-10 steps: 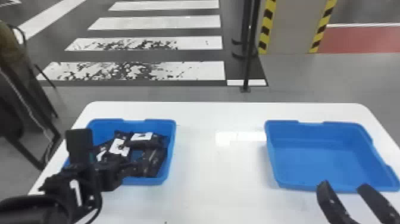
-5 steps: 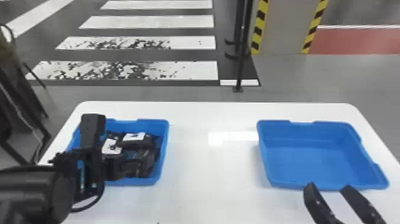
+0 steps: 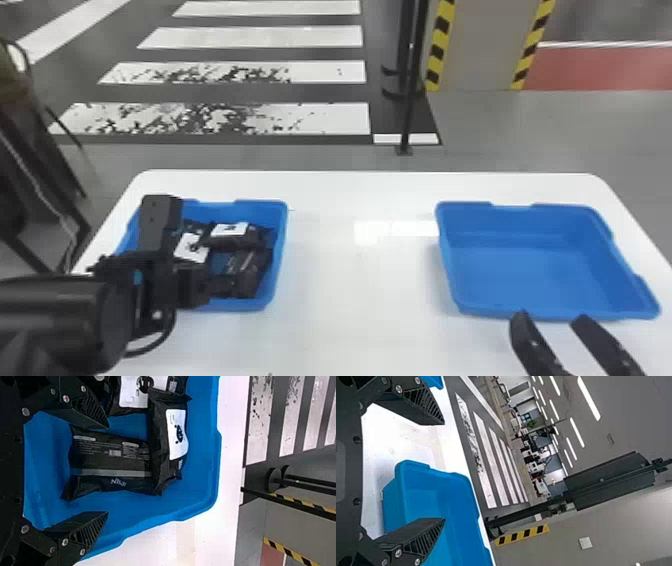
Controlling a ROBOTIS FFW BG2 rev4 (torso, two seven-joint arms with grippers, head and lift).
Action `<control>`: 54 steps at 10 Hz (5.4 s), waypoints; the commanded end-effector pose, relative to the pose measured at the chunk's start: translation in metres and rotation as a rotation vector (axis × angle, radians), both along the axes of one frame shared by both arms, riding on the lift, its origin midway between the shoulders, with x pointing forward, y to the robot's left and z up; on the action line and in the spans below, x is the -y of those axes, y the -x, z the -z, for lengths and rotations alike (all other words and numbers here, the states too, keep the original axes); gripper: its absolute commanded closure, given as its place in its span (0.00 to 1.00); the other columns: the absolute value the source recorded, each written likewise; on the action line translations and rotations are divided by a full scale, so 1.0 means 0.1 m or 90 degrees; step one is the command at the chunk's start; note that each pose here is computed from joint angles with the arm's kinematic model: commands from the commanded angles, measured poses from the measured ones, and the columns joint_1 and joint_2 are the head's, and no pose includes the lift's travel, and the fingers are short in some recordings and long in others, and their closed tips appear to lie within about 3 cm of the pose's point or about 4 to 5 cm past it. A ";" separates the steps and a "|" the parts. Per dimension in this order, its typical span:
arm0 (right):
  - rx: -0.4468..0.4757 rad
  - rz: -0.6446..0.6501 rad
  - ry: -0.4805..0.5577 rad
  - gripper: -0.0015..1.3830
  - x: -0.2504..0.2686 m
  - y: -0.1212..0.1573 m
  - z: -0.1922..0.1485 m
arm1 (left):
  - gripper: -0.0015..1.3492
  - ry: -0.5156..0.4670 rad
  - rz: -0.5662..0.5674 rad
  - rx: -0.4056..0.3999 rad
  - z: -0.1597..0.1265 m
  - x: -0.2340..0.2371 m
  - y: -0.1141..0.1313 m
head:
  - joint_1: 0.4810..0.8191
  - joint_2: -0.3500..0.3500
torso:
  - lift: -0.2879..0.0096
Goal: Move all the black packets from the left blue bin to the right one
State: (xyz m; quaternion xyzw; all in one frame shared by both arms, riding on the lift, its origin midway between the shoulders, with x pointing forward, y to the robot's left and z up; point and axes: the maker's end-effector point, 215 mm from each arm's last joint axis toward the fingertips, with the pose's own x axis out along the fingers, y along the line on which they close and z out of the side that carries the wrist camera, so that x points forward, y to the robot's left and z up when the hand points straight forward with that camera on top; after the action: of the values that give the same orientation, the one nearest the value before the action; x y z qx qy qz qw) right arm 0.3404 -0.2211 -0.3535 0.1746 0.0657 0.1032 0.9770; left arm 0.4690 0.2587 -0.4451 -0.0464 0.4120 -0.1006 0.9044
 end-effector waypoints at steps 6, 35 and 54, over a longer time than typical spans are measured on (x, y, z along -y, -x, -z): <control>-0.003 -0.001 -0.008 0.12 -0.01 -0.01 0.02 | 0.66 0.003 0.005 -0.074 0.41 0.02 -0.08 | 0.63 0.58 | 0.50; 0.109 -0.219 -0.183 0.79 -1.24 -0.79 -0.73 | 0.90 0.259 0.384 0.267 -1.30 2.74 0.71 | 0.63 0.28 | 0.50; 0.051 0.054 0.223 0.08 1.01 -1.48 0.08 | 0.14 0.164 0.161 0.313 -1.24 1.00 0.30 | 0.63 0.17 | 0.50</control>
State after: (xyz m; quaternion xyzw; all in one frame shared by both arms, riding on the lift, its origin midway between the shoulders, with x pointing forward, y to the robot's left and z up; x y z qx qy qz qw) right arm 0.5008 -0.3270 -0.3658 -0.0010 0.0384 0.0526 0.9979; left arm 0.4347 0.1507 -0.3246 -0.0871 0.1706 -0.2795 0.9409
